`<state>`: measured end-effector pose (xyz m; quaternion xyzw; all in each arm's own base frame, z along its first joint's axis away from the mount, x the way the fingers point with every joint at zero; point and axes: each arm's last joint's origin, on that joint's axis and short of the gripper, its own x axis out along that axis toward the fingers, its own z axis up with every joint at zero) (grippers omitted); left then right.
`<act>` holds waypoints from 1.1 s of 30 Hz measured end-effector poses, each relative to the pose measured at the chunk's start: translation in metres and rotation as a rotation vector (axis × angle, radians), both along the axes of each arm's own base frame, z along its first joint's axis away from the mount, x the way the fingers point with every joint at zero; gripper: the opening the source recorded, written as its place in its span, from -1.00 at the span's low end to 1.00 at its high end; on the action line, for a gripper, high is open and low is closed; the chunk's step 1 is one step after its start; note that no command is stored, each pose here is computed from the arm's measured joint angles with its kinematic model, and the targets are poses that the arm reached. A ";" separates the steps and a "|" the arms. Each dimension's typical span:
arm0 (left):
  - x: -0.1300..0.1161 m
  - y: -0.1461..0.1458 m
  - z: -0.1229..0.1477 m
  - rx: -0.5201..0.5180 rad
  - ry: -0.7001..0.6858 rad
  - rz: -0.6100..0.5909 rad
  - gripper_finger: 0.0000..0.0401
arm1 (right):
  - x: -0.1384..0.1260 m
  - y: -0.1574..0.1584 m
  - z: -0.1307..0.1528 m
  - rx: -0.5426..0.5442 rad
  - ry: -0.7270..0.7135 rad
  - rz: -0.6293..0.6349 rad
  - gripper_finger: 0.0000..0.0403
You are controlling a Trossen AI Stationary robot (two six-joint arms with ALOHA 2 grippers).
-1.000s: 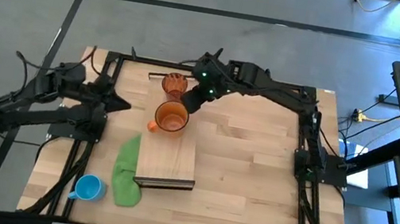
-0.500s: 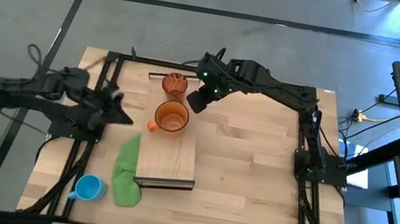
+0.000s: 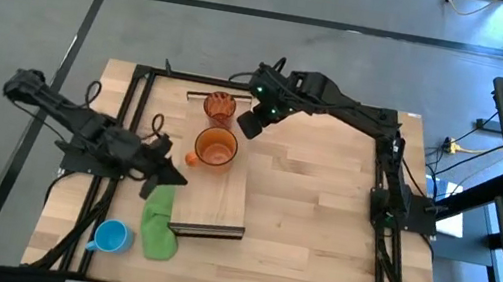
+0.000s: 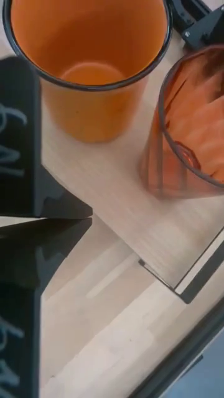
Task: Stack small to large cups/mugs on shelf
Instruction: Put the orange mug on the shelf
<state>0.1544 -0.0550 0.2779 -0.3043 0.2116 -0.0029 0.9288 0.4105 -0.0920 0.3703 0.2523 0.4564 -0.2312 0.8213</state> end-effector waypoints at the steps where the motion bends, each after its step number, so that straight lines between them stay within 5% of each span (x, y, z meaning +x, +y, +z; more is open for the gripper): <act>1: 0.001 -0.001 -0.001 0.014 0.000 0.026 -1.00 | 0.000 0.001 0.000 0.007 -0.002 0.005 -0.99; 18: 0.008 0.002 -0.017 0.140 0.093 0.261 -1.00 | 0.008 0.024 0.000 0.043 -0.040 0.060 -0.98; 33: 0.008 0.008 -0.019 0.181 0.112 0.330 -1.00 | 0.019 0.032 -0.012 0.080 -0.045 0.073 -0.97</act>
